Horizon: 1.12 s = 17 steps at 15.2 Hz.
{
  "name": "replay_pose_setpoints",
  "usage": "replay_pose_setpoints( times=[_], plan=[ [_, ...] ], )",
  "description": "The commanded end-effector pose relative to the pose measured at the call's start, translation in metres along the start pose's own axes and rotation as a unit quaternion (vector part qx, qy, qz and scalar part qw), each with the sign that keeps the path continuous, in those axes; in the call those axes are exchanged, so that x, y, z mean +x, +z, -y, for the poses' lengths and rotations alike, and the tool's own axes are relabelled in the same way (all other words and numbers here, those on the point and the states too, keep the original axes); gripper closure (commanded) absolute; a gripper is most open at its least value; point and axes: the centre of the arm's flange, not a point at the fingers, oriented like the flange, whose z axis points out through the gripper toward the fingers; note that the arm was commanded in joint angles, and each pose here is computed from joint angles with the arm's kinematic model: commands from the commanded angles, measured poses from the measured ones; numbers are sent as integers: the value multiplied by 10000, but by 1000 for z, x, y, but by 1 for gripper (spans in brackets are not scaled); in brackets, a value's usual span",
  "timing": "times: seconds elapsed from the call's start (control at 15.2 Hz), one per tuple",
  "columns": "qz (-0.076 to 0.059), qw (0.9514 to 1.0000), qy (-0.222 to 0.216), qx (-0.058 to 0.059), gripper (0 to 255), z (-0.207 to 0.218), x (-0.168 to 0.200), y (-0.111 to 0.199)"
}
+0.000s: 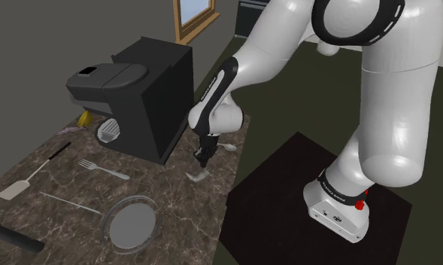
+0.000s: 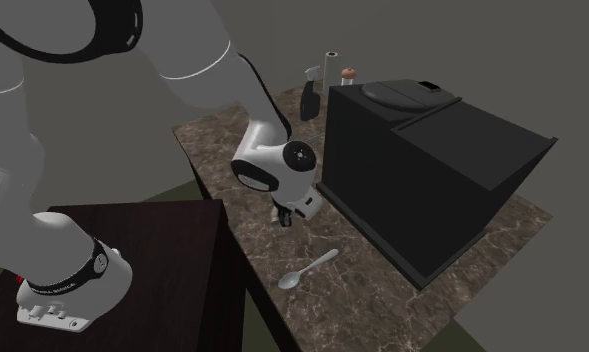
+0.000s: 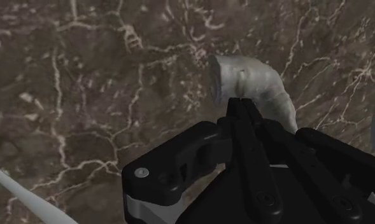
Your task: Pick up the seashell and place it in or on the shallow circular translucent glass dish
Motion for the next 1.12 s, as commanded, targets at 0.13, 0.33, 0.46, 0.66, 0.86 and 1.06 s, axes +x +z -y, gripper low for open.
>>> replay_pose_setpoints(
  times=[0.13, 0.33, 0.46, 0.66, 0.86, 1.06],
  plan=[
    [-352, 9987, -336, -141, 0, 16, -7, 4],
    [-1399, 9795, -1335, -560, 0, 59, -32, 24],
    [-1598, 9732, -1525, -639, 0, 67, -35, 34],
    [-1598, 9732, -1525, -639, 0, 66, -30, 48],
    [-1598, 9732, -1525, -639, 0, 64, -25, 63],
    [-1598, 9732, -1525, -639, 0, 64, -24, 66]
  ],
)
